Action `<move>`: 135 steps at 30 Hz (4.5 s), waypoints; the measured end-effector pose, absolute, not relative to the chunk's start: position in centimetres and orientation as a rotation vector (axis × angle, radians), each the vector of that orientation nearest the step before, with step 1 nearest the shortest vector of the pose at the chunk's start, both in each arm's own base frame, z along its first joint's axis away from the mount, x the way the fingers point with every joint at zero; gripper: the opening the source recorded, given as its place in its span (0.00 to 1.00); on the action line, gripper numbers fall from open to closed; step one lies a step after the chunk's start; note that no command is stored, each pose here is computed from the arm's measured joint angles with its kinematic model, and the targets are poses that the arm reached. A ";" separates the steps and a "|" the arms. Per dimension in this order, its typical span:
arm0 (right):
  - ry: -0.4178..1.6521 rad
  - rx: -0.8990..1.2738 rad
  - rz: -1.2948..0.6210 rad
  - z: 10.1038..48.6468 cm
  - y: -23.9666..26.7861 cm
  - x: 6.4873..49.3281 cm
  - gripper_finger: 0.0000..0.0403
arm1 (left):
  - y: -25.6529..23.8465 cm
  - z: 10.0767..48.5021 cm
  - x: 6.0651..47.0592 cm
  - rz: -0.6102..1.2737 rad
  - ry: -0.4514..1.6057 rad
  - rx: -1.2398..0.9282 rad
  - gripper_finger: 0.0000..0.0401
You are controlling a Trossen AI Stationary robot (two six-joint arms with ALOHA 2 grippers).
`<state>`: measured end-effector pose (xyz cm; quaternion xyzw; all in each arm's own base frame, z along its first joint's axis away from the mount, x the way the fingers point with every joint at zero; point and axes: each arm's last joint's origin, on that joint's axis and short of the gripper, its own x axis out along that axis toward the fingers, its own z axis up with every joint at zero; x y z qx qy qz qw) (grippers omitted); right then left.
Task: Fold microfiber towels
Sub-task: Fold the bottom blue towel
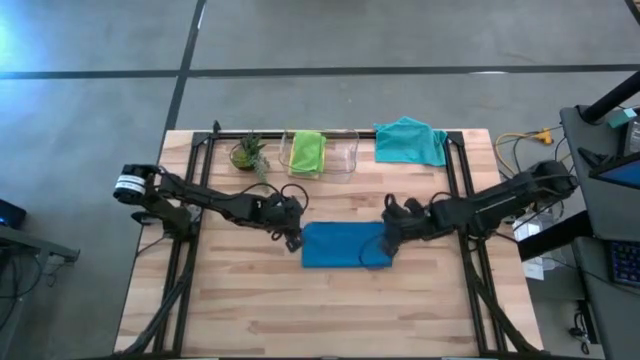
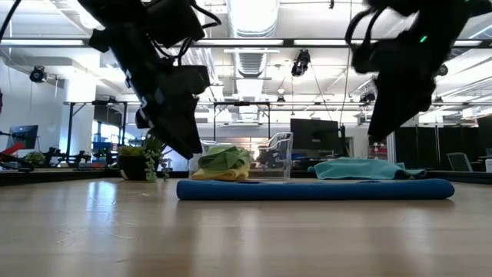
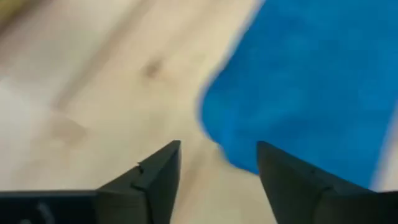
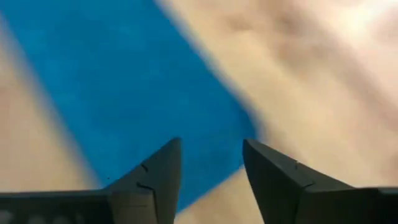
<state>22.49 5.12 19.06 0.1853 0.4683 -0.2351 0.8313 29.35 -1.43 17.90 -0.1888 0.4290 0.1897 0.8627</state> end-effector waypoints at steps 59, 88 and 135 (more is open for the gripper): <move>0.529 0.944 -0.260 18.7 10.1 27.4 0.32 | 2.3 8.7 30.8 0.170 0.916 -0.784 0.37; 0.767 0.665 -0.426 11.7 6.9 31.7 0.31 | 2.3 11.0 30.6 -0.003 0.912 -0.827 0.00; 0.743 0.682 -0.399 21.8 9.7 15.5 0.31 | 4.4 15.3 45.2 0.063 0.565 -1.181 0.00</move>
